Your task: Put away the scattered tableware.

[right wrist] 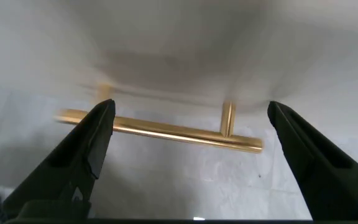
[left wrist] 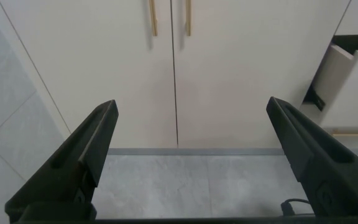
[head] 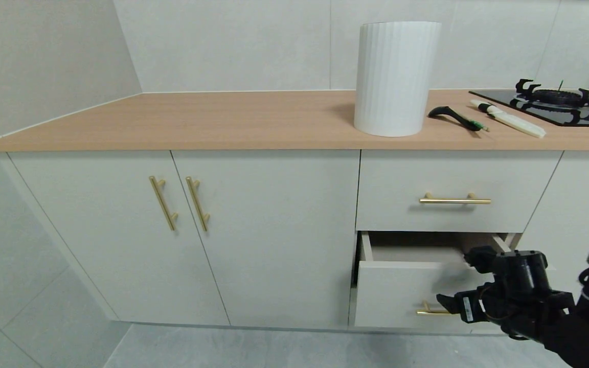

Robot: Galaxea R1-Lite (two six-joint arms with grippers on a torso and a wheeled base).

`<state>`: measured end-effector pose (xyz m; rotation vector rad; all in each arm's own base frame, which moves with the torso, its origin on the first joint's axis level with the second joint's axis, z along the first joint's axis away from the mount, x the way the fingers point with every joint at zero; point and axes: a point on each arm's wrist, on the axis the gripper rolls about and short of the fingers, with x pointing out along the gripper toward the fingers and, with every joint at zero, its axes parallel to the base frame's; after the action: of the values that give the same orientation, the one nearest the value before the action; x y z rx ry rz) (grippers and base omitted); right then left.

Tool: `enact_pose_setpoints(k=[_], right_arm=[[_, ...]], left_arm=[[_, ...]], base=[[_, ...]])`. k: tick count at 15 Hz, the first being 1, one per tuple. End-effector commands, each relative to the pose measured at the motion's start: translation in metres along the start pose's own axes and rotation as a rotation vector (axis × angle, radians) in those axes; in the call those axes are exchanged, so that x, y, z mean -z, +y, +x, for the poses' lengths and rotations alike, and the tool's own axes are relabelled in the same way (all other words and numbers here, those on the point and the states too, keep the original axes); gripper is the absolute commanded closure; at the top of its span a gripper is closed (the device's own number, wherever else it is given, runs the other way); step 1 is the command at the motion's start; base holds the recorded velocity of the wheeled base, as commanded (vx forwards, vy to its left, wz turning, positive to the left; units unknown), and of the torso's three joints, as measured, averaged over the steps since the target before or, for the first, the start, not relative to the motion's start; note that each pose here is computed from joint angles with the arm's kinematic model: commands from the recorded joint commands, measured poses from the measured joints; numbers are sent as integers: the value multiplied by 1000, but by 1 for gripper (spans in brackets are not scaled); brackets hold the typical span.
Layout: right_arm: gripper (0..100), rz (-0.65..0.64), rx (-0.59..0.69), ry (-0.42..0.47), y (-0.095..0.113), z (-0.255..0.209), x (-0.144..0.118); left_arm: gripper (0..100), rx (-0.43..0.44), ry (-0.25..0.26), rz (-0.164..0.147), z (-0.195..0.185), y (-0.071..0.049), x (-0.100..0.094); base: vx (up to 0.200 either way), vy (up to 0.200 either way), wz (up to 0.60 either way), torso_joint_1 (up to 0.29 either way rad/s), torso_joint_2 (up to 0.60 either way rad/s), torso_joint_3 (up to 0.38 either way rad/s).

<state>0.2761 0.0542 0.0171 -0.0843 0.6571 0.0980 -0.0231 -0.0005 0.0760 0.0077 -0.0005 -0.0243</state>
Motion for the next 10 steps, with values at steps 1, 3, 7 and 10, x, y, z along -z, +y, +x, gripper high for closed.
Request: enact_pose_setpoints(k=[1, 3, 7, 10], right_arm=[[0, -18, -57, -175, 8, -69, -44], [0, -9, -56, -235, 7, -82, -55], [0, 35, -53, -243, 9, -74, -60], [0, 60, -12, -229, 11, -49, -54]], left_arm=[[0, 0, 0, 0, 0, 0, 0], [0, 0, 0, 0, 0, 0, 0], [0, 0, 0, 0, 0, 0, 0], [0, 0, 0, 0, 0, 0, 0]], base=[[0, 0, 0, 0, 0, 0], [0, 0, 0, 0, 0, 0], [0, 0, 0, 0, 0, 0], [0, 0, 0, 0, 0, 0]])
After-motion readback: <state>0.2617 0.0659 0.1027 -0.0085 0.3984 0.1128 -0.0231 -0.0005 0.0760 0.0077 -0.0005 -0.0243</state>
